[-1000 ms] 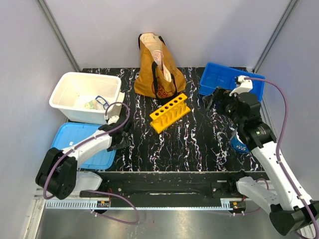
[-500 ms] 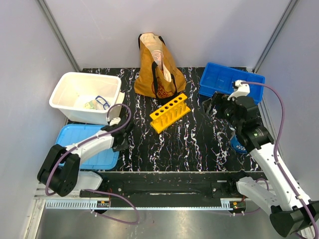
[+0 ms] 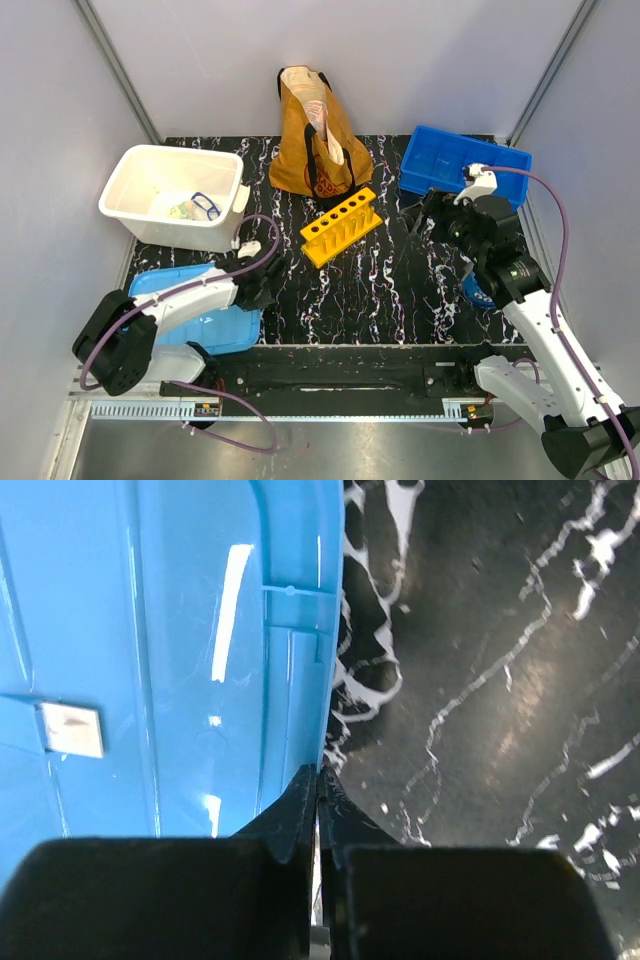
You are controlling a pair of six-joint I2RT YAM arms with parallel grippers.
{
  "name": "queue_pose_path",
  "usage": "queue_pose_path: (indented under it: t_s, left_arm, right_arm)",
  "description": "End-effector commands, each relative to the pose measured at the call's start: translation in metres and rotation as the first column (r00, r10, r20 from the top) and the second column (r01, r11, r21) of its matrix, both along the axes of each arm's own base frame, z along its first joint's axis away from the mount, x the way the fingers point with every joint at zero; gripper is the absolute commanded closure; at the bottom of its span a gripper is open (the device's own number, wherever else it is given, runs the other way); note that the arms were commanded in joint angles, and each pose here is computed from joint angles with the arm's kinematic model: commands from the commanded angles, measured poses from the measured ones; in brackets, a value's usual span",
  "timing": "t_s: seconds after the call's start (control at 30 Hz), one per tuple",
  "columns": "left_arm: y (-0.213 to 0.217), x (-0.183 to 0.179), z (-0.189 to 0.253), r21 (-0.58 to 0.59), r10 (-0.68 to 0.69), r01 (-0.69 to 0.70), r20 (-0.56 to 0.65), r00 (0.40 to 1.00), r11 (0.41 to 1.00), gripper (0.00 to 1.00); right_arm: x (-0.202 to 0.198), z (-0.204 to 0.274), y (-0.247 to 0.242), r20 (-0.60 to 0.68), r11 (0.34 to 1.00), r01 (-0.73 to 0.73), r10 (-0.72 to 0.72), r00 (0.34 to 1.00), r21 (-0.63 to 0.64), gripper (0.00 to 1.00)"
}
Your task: Organize the chemistry lab equipment
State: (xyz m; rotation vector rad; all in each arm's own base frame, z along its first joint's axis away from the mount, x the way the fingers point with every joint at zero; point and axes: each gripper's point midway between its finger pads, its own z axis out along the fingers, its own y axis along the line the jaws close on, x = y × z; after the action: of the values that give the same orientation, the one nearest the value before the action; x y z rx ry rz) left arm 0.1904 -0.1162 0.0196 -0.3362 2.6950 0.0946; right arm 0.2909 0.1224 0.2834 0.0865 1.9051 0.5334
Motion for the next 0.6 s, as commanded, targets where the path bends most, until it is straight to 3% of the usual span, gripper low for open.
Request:
queue_pose_path:
  t_s: [0.0, 0.1, 0.23, 0.57]
  left_arm:
    - [-0.024, -0.009, 0.026, -0.128, -0.032, 0.033, 0.007, 0.999, 0.991, 1.0]
    - [-0.036, -0.011, 0.052, -0.21, -0.079, 0.088, 0.054, 0.995, 0.974, 1.0]
    - [-0.052, -0.016, 0.08, -0.321, -0.136, 0.166, 0.115, 0.984, 0.932, 1.0]
    - [-0.072, -0.041, 0.125, -0.475, -0.281, 0.368, 0.244, 0.928, 0.8, 1.0]
  right_arm:
    - [-0.016, 0.024, 0.037, 0.057, 0.972, -0.209, 0.204, 0.977, 0.105, 0.09]
    - [-0.032, 0.021, 0.068, 0.074, 0.903, -0.394, 0.387, 0.919, 0.174, 0.12]
    - [-0.046, 0.016, 0.089, 0.128, 0.821, -0.521, 0.505, 0.854, 0.234, 0.14]
    - [-0.064, 0.013, 0.135, 0.411, 0.695, -0.717, 0.666, 0.622, -0.042, 0.2]
